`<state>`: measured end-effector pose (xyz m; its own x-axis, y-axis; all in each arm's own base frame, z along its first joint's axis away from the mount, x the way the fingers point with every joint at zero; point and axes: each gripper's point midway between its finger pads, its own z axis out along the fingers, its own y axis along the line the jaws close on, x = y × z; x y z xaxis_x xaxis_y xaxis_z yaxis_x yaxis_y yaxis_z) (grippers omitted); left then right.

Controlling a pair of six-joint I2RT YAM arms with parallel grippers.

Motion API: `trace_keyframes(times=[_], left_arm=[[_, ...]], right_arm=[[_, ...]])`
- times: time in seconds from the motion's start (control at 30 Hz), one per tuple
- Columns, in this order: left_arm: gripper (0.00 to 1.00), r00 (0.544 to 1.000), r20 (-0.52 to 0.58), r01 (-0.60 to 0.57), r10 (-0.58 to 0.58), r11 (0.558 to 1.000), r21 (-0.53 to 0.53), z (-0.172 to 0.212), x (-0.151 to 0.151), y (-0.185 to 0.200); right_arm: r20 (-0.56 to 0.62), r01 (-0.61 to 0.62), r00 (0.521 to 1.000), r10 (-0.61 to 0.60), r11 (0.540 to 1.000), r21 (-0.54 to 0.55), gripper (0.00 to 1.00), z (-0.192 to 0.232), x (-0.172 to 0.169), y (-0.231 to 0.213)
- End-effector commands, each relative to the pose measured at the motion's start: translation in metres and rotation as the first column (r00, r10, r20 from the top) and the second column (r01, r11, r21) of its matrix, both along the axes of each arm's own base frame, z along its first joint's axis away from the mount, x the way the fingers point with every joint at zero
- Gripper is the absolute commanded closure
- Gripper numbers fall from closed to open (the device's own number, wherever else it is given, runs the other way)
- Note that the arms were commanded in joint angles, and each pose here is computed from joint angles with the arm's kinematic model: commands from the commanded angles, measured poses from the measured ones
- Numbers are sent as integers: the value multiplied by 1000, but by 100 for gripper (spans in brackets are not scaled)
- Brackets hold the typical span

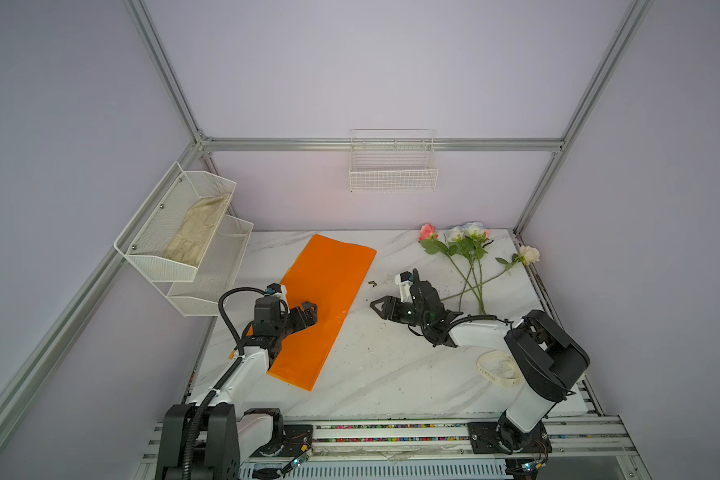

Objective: Tie the bouquet of fake flowers

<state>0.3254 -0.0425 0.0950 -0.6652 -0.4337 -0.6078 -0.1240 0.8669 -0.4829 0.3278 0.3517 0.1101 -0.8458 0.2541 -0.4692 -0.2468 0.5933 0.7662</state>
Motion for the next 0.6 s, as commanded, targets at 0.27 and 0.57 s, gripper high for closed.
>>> trace_keyframes(times=[0.27,0.57], left_arm=[[0,992,-111,42,-67,977,-211,-11,-19,-30],[3,975,-209,28,-74,976,-215,-36,-39,-36]], right_arm=[[-164,79,984,-71,996,41,53,-37,9,66],[-283,170,946,-158,985,18,58,-75,23,83]])
